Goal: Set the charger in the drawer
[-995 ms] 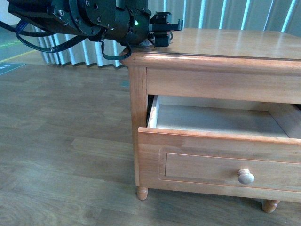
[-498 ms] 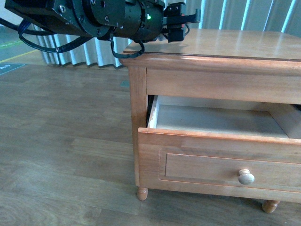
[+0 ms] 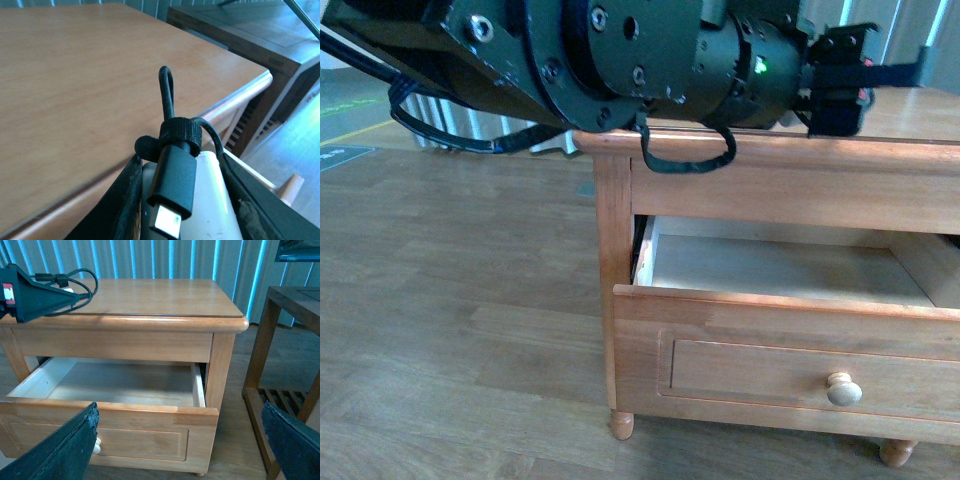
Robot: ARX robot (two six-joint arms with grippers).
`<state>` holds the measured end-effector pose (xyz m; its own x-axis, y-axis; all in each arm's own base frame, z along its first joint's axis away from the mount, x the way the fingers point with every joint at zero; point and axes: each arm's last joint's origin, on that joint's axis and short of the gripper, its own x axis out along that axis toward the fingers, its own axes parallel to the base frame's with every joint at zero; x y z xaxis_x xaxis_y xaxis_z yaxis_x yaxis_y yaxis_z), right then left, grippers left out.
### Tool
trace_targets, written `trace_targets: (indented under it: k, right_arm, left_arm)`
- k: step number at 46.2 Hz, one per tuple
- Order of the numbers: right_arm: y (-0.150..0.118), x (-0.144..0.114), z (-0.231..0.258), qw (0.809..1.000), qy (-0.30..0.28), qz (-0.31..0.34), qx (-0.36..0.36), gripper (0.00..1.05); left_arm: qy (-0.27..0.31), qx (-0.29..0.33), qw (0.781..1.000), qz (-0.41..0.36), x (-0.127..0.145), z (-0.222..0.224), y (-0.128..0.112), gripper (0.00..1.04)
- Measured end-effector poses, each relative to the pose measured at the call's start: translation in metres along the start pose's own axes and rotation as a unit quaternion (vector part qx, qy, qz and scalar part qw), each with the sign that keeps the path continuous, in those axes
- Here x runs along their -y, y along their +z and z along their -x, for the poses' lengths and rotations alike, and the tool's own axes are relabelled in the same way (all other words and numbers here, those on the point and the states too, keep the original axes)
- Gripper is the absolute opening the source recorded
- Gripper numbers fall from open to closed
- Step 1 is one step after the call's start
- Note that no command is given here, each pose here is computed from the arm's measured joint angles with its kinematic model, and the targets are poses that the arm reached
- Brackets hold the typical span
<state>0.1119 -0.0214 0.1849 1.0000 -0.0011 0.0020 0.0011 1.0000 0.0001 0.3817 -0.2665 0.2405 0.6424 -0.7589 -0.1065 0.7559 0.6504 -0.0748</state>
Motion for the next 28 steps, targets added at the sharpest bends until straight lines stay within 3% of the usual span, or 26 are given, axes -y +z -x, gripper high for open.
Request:
trace_targets:
  k: [14, 28]
  right_arm:
    - [0.0, 0.0, 0.0, 1.0, 0.0, 0.0, 0.0, 0.96]
    - [0.0, 0.0, 0.0, 1.0, 0.0, 0.0, 0.0, 0.96]
  left_arm:
    - [-0.035, -0.028, 0.999, -0.003, 0.021, -0.007, -0.018, 0.41]
    - [0.006, -0.085, 0.996, 0.026, 0.004, -0.02, -0.068, 0.41]
